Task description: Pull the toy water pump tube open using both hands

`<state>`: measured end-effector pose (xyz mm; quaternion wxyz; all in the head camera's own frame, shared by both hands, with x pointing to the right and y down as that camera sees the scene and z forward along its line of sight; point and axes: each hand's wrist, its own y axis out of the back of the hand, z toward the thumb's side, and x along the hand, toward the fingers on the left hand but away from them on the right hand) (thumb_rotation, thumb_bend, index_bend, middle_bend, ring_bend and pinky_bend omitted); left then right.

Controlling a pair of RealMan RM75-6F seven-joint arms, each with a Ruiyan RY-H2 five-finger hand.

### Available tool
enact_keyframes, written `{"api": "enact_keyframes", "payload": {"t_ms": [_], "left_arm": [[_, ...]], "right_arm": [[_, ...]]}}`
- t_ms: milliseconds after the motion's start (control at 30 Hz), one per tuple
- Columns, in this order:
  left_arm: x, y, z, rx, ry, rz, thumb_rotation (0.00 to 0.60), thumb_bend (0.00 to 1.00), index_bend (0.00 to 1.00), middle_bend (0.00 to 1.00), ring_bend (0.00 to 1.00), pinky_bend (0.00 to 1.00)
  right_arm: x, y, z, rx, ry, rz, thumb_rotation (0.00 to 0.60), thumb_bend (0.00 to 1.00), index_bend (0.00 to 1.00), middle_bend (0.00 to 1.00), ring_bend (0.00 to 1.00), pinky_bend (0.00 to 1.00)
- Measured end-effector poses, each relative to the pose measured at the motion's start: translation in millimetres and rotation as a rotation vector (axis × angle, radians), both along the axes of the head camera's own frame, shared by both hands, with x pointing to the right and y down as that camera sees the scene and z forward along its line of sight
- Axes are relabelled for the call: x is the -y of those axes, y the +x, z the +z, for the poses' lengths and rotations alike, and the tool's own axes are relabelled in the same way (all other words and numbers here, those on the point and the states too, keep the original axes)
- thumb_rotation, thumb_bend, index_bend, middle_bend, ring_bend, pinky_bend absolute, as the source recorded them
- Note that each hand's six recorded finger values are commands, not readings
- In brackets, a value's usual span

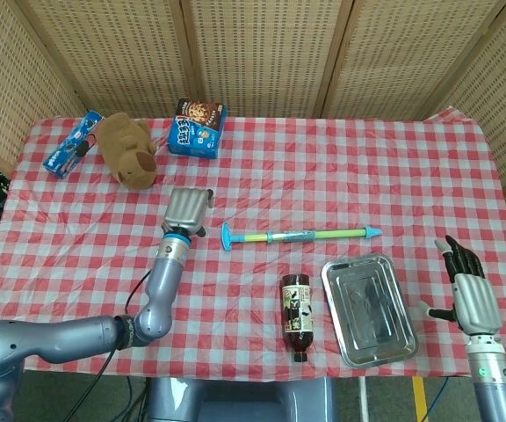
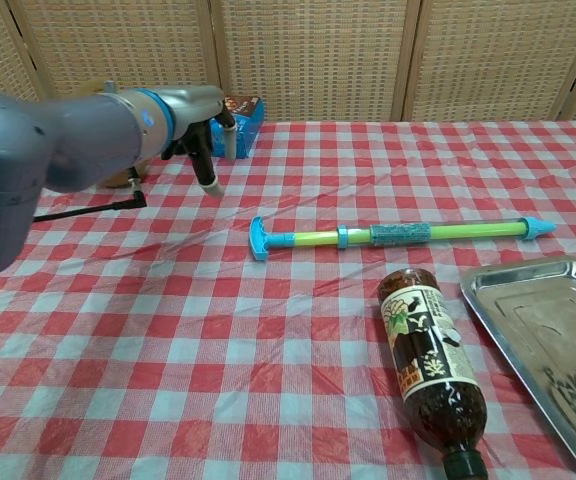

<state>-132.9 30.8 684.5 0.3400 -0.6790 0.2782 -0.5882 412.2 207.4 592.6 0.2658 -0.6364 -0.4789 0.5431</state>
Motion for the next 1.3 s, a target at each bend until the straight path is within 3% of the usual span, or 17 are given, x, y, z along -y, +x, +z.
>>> {"api": "enact_keyframes", "payload": {"t_ms": [400, 900, 1300], "left_arm": [[-11, 48, 28, 0.048, -0.073, 0.033, 0.6, 0.19, 0.46, 0.87, 0.83, 0.72], [-23, 81, 52, 0.082, -0.093, 0.081, 0.6, 0.19, 0.48, 0.87, 0.83, 0.72], [-26, 95, 60, 0.06, -0.106, 0.067, 0.6, 0.2, 0.49, 0.87, 0.83, 0.72]], "right_arm": [[2, 8, 2, 0.014, -0.012, 0.027, 0.6, 0.18, 0.0, 0.0, 0.0, 0.0], [2, 9, 5, 0.028, -0.027, 0.035, 0.6, 0.18, 0.0, 0.0, 0.0, 0.0], [2, 8, 6, 0.037, -0.033, 0.032, 0.6, 0.17, 0.0, 0.0, 0.0, 0.0]]}}
